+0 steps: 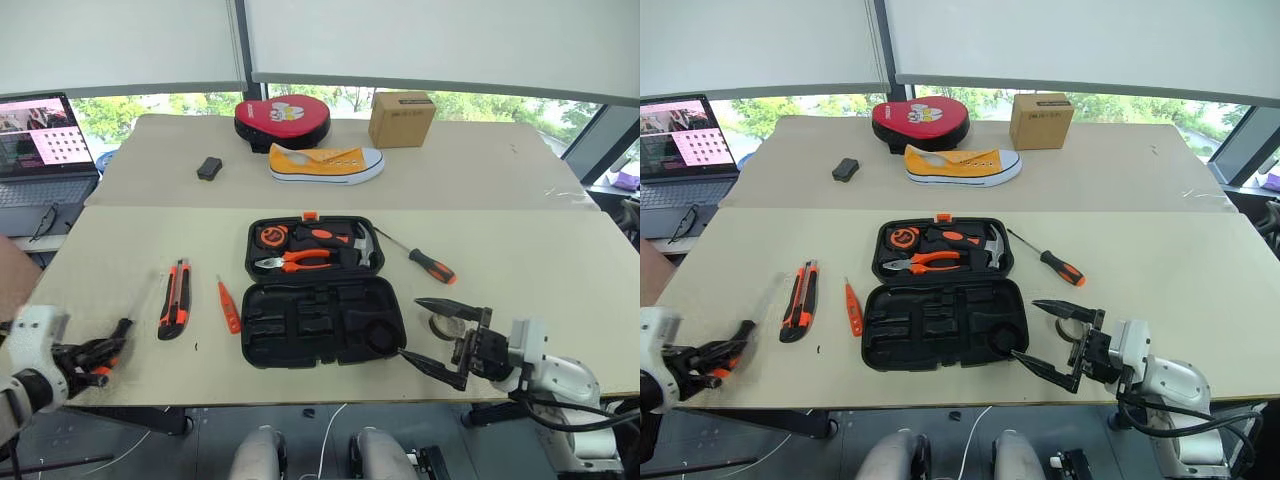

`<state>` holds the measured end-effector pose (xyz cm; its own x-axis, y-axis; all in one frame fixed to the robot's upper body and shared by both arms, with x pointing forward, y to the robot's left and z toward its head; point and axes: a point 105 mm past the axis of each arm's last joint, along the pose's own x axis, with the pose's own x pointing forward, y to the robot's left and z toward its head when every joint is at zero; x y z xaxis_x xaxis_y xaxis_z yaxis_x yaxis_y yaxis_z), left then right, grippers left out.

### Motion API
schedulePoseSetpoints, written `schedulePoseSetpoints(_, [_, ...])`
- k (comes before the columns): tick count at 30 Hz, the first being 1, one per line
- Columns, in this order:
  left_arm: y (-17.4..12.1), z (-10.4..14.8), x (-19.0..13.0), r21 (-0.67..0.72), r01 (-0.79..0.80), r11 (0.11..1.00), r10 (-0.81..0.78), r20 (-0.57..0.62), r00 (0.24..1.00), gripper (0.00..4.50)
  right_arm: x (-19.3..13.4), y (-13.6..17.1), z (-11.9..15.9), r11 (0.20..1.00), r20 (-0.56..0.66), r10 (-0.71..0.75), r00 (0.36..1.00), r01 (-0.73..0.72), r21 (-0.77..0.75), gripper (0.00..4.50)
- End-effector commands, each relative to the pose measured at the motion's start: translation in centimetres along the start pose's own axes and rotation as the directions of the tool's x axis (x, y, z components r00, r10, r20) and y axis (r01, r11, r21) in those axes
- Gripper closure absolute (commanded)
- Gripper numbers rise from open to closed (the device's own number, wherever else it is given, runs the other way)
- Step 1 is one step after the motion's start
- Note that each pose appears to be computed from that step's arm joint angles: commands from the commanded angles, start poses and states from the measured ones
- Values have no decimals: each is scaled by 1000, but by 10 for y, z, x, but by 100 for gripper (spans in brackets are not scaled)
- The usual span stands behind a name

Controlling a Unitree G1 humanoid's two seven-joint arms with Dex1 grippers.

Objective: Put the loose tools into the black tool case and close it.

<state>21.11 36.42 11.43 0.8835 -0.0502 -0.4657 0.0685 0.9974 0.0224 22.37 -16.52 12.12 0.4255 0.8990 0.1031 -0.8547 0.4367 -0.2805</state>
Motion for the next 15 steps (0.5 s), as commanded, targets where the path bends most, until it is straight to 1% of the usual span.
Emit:
schedulePoseSetpoints(1, [1, 46, -8, 199, 51, 979, -86, 176, 981, 367, -6, -5, 14, 998, 18, -11, 1000, 12, -65, 0])
schedulePoseSetpoints(3, [-15, 65, -1, 278, 131, 952, -198, 227, 954, 367, -10, -11, 16, 996, 6, -27, 1000, 28, -87, 0])
schedulePoseSetpoints(4, [-34, 78, 5, 344, 208, 916, -303, 249, 920, 367, -14, -16, 17, 994, -2, -45, 999, 44, -101, 0])
schedulePoseSetpoints(6, [-68, 96, 14, 419, 331, 846, -461, 259, 849, 367, -20, -25, 20, 990, -18, -77, 997, 75, -122, 0])
schedulePoseSetpoints(7, [-93, 102, 21, 484, 416, 770, -566, 217, 796, 367, -24, -29, 20, 988, -34, -96, 995, 91, -127, 0])
schedulePoseSetpoints(8, [-117, 101, 27, 560, 483, 673, -651, 138, 747, 367, -29, -32, 20, 986, -53, -109, 993, 102, -130, 0])
schedulePoseSetpoints(9, [-143, 96, 34, 613, 560, 558, -727, 36, 686, 367, -34, -36, 20, 983, -70, -129, 989, 118, -137, 0])
schedulePoseSetpoints(10, [-162, 93, 40, 642, 607, 469, -770, -39, 637, 367, -37, -38, 20, 982, -81, -141, 987, 129, -141, 0])
schedulePoseSetpoints(12, [-185, 92, 52, 676, 634, 374, -794, -120, 596, 367, -40, -40, 20, 981, -95, -146, 985, 132, -141, 0])
schedulePoseSetpoints(15, [-211, 93, 72, 728, 629, 274, -783, -211, 585, 367, -38, -39, 20, 982, -99, -145, 985, 131, -137, 0])
